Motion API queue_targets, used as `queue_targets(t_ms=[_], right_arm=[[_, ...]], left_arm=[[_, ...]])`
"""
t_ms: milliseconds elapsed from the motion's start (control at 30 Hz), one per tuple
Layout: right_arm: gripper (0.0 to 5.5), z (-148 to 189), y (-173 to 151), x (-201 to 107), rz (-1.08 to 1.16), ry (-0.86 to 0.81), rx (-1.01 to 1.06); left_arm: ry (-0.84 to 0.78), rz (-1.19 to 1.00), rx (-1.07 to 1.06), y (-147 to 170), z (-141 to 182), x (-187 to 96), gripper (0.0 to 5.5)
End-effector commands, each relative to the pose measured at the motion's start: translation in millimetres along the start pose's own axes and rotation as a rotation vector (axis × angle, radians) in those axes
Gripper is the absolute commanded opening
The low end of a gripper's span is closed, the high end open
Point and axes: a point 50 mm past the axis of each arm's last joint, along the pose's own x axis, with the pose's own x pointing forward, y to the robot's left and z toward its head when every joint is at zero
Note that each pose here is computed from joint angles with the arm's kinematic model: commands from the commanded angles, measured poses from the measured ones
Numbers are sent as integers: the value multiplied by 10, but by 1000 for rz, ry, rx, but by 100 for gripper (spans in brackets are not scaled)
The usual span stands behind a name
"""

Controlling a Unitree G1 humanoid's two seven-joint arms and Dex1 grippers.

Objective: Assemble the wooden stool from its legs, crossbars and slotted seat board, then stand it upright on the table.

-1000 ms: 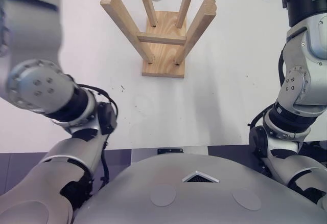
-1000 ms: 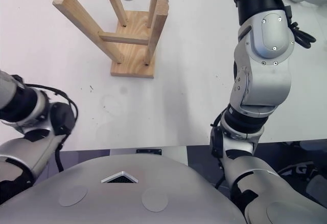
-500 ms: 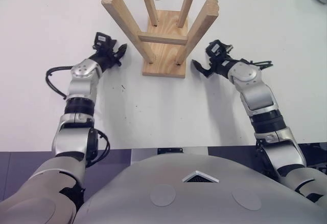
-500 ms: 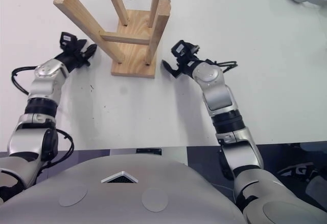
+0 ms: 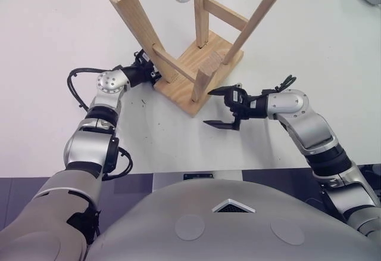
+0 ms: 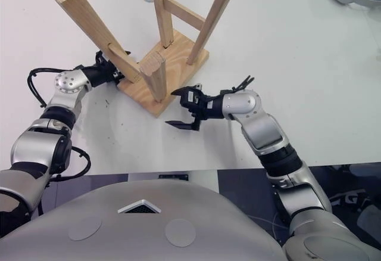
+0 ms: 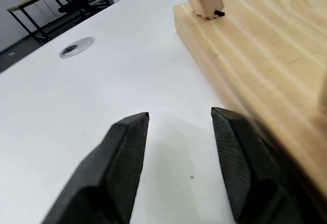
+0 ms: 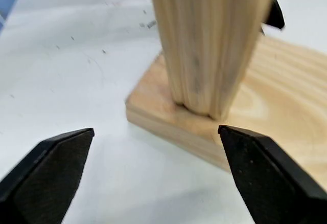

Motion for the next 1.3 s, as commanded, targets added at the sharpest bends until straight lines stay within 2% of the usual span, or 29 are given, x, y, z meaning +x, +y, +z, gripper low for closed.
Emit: queue_targets(t_ms=[33, 100, 167, 233, 300, 367, 433, 567, 733, 900, 1000, 1167, 1300], right_arm=[[454, -189, -103, -427, -111, 108, 35], [454, -396, -93, -734, -167, 200, 83], [454, -568, -80, -944, -241, 273, 106], [454, -726, -243, -1042, -422, 301, 115], [454, -868, -484, -1046, -670, 252, 166], [454, -1028, -627, -1022, -877, 206, 254], [454, -1209, -776, -981, -1048, 263, 287], [454, -1351, -961, -722, -1175, 359, 263], [454, -1188, -1086, -301, -1137, 284, 226], [454, -1024, -1128, -109, -1022, 159, 201], [454, -1046, -1057, -152, -909, 126, 138], [454, -1111, -953, -427, -767, 119, 18], [454, -1008, -889, -343, -632, 68, -76]], left_arm=[[216, 284, 69, 365, -312, -476, 225], [169, 441, 41, 532, -322, -735, 225], [149, 454, -11, 448, -425, -905, 225], [166, 370, -73, 150, -559, -1072, 225], [180, 230, -126, -174, -519, -1223, 225], [185, 98, -133, -307, -335, -1220, 225], [186, 14, -125, -364, -148, -1091, 225], [193, -124, -128, -525, 86, -890, 225], [250, -165, -117, -526, 96, -822, 225], [280, -179, -106, -475, 74, -820, 225], [290, -179, -102, -432, 50, -823, 225], [287, -163, -100, -368, 28, -786, 225], [279, -157, -95, -335, -3, -750, 225]])
